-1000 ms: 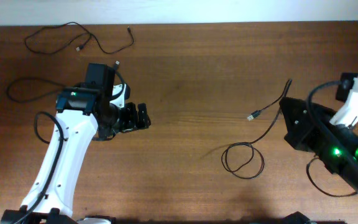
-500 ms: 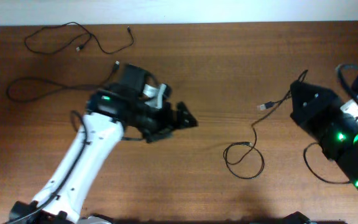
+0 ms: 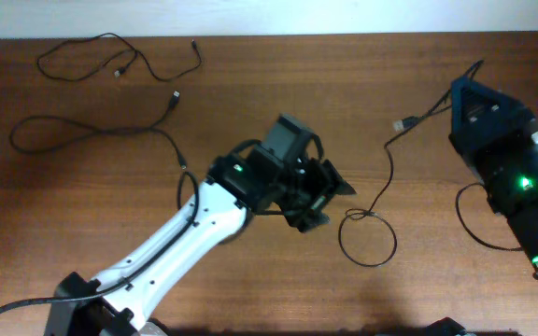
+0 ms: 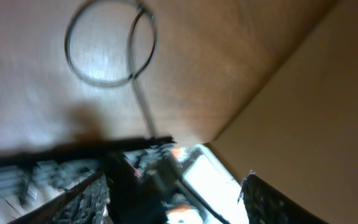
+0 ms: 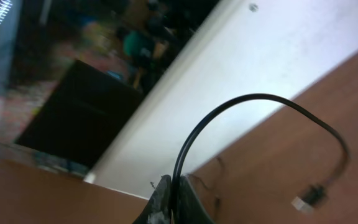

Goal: Untangle cables

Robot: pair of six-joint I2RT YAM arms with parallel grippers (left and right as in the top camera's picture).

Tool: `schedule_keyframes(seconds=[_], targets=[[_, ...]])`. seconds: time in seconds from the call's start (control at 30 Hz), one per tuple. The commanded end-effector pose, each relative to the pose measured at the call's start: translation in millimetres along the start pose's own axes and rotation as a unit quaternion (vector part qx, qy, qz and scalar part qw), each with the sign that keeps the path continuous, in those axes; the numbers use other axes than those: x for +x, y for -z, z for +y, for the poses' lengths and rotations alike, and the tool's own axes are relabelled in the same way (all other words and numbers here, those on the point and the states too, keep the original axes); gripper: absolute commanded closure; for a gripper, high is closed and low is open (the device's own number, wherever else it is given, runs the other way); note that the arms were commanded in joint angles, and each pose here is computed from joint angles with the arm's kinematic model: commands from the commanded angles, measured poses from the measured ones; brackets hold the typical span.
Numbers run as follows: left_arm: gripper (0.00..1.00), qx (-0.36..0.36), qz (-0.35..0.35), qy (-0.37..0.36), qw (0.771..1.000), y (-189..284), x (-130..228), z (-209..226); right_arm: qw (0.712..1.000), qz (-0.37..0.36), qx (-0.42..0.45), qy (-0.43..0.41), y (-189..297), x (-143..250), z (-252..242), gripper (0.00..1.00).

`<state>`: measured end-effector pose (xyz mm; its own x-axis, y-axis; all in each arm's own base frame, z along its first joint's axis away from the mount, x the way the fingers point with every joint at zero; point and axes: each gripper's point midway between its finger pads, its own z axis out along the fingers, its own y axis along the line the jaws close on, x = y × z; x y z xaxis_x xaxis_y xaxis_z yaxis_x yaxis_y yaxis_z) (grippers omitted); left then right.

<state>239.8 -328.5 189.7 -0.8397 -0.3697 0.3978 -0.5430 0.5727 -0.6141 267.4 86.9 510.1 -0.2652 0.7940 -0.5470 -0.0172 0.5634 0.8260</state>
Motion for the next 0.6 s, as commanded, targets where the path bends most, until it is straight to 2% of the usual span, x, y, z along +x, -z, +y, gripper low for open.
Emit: schedule_keyframes(seconds=[0.0,0.07,0.17,0.23,0.4,0.47,0.57], targets=[[0.42,-0.006,0.012,0.143,0.99,-13,17,-2,1.0,-0.023,-0.019,-0.005,4,-11,10,0.96],[0.43,0.011,0.021,0.124,0.992,-16,23,-12,0.999,-0.026,-0.024,-0.006,4,-13,13,0.96],[0.36,0.043,0.053,0.093,0.993,-17,38,-30,0.999,-0.029,-0.028,-0.007,4,-14,15,0.96],[0.35,0.058,0.06,0.081,0.993,-16,41,-39,0.999,-0.029,-0.028,-0.007,4,-14,15,0.96],[0.34,0.057,0.061,0.116,0.99,-16,41,-39,0.999,-0.028,-0.028,-0.007,4,-14,14,0.96],[0.35,0.058,0.049,0.129,0.989,-17,36,-39,0.999,-0.027,-0.03,-0.008,4,-13,15,0.96],[0.44,0.059,0.035,0.159,0.985,-18,30,-39,0.999,-0.018,-0.035,-0.024,4,-11,17,0.96]])
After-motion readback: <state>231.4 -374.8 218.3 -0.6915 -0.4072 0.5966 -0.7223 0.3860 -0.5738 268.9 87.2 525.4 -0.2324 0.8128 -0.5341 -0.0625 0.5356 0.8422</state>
